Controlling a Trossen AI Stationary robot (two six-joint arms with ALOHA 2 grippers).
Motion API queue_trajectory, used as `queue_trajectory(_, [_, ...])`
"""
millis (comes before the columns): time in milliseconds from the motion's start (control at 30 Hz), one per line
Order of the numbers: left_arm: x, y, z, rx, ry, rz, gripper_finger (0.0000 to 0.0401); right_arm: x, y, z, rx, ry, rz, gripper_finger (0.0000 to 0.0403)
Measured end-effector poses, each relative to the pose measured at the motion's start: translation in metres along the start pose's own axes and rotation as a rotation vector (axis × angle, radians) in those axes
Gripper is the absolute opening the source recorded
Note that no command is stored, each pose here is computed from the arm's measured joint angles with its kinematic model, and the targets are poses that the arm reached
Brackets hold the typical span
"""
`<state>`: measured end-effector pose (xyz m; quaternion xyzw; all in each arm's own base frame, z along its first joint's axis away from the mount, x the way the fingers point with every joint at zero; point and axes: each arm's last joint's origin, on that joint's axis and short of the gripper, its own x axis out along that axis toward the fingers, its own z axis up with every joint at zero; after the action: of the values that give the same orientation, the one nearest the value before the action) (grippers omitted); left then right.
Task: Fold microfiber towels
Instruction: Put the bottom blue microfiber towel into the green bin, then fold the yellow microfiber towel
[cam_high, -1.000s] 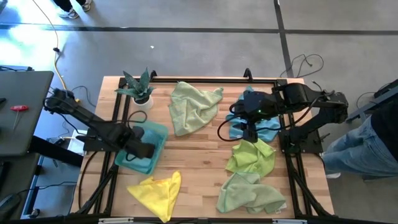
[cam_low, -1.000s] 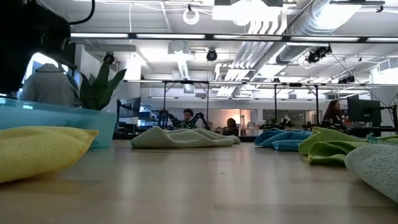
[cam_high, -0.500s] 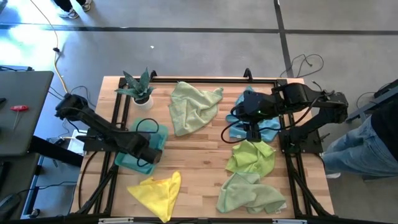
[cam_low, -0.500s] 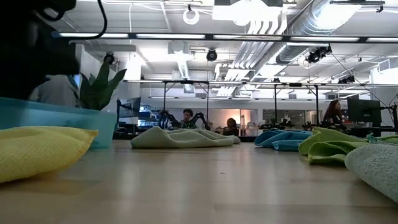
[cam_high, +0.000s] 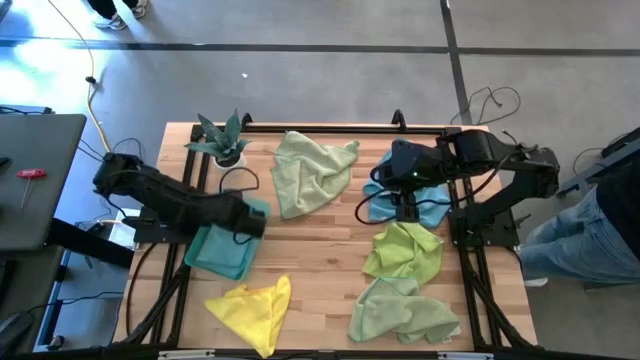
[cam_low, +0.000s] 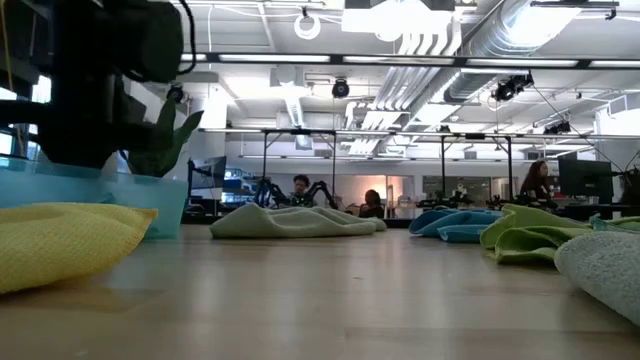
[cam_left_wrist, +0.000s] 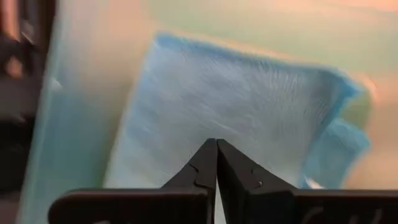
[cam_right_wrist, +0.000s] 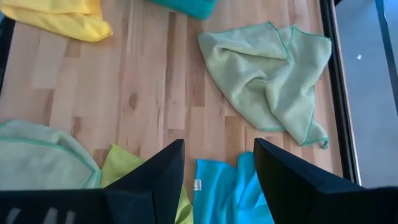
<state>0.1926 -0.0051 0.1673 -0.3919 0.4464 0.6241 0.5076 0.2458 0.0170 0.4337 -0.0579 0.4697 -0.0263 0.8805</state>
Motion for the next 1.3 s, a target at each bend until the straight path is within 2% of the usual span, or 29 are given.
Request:
queue_trajectory(167, [0.015, -0.010, 0.016, 0.059, 0.017, 0.051, 0.0000, 0.001, -0.007, 0.000, 0.036, 0.003, -0.015, 0.0184])
queue_trajectory(333, [0.007, -0.021, 0.022, 0.125, 0.023, -0.026, 0.0000, 0.001, -0.012, -0.001, 0.057, 0.012, -0.027, 0.0184])
queue_trajectory(500, [-0.046, -0.028, 0.026, 0.233, -0.053, -0.229, 0.0000, 0.002, -0.020, -0.002, 0.097, 0.016, -0.044, 0.0184])
queue_trajectory(633, [-0.085, -0.037, 0.024, 0.292, -0.203, -0.454, 0.0000, 0.003, -0.023, -0.002, 0.111, 0.016, -0.052, 0.0184])
queue_trajectory(767, [-0.107, -0.051, 0.016, 0.356, -0.319, -0.636, 0.0001, 0.002, -0.023, -0.002, 0.110, 0.015, -0.052, 0.0184])
queue_trajectory(900, [-0.119, -0.066, 0.010, 0.466, -0.305, -0.820, 0.0003, -0.005, -0.022, -0.006, 0.150, -0.005, -0.039, 0.0184])
queue_trajectory(1067, [-0.137, -0.081, 0.001, 0.708, -0.321, -1.087, 0.0003, 0.002, -0.017, -0.021, 0.241, -0.105, -0.016, 0.0184])
queue_trajectory(1200, [-0.133, -0.083, 0.000, 0.684, -0.291, -1.074, 0.0003, 0.033, -0.010, -0.042, 0.344, -0.134, -0.001, 0.0184])
queue_trajectory(1300, [-0.135, -0.083, -0.005, 0.652, -0.228, -1.106, 0.0003, 0.065, -0.003, -0.058, 0.413, -0.118, 0.009, 0.0184])
